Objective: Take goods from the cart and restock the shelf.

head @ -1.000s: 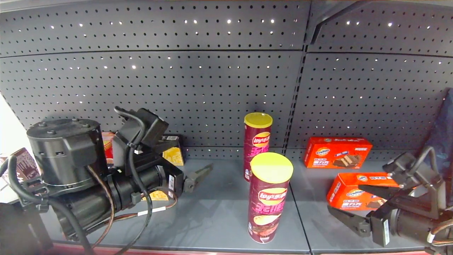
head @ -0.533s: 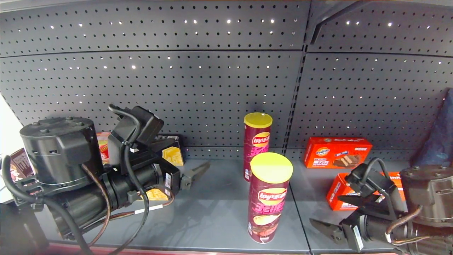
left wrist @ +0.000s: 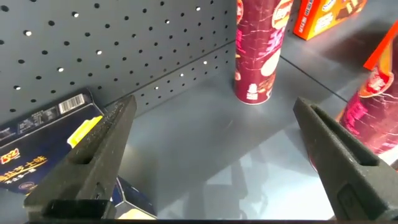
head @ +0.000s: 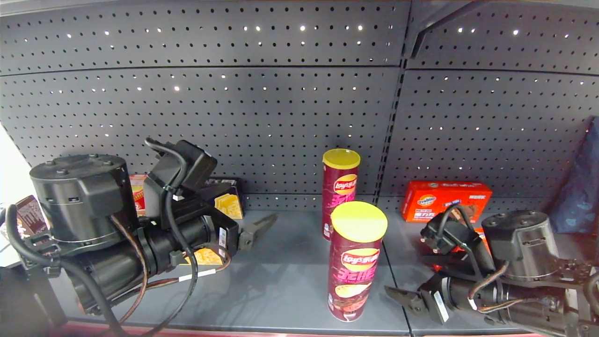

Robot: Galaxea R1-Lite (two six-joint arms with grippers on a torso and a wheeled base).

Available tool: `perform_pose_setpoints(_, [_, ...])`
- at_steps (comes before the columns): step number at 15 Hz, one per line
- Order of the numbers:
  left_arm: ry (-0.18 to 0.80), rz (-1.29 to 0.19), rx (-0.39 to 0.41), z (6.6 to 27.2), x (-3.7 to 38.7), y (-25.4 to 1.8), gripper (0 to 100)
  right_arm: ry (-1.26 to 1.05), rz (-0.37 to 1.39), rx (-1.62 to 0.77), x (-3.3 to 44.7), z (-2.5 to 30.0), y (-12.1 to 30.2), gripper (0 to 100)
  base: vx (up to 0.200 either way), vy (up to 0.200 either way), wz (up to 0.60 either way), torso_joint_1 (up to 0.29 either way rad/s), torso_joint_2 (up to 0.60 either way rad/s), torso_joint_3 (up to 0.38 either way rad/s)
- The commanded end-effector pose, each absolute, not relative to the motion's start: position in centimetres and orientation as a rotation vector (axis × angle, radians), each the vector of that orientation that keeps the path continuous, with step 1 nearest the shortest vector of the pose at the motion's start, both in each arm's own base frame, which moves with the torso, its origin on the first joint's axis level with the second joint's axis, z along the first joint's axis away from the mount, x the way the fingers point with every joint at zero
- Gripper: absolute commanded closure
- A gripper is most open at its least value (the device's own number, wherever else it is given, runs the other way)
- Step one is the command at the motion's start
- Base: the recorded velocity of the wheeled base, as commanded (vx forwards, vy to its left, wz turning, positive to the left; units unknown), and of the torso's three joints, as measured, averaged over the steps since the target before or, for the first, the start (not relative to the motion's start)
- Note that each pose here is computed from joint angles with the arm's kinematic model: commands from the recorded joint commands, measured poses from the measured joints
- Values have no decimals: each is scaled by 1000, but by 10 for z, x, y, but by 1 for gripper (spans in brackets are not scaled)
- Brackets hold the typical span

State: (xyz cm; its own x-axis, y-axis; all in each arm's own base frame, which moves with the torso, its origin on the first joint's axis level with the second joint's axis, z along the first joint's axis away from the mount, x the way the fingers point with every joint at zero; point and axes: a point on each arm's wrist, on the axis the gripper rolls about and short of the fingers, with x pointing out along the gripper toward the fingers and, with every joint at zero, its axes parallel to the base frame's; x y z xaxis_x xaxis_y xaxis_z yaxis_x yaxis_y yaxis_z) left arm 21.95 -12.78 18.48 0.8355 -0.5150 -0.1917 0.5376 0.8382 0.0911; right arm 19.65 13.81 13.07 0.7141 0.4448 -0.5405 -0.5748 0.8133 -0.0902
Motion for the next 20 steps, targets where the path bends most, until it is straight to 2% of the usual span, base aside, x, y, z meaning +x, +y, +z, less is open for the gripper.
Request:
perform_pose_setpoints(1, [172,-560,146,182,221,-129,0,532,585,-268,204,129,148,0,0,0,0,0,0,0])
perform_pose_setpoints(20, [198,-546,151,175,228,-127,0,543,614,-281,209,123,161,0,0,0,0,0,0,0])
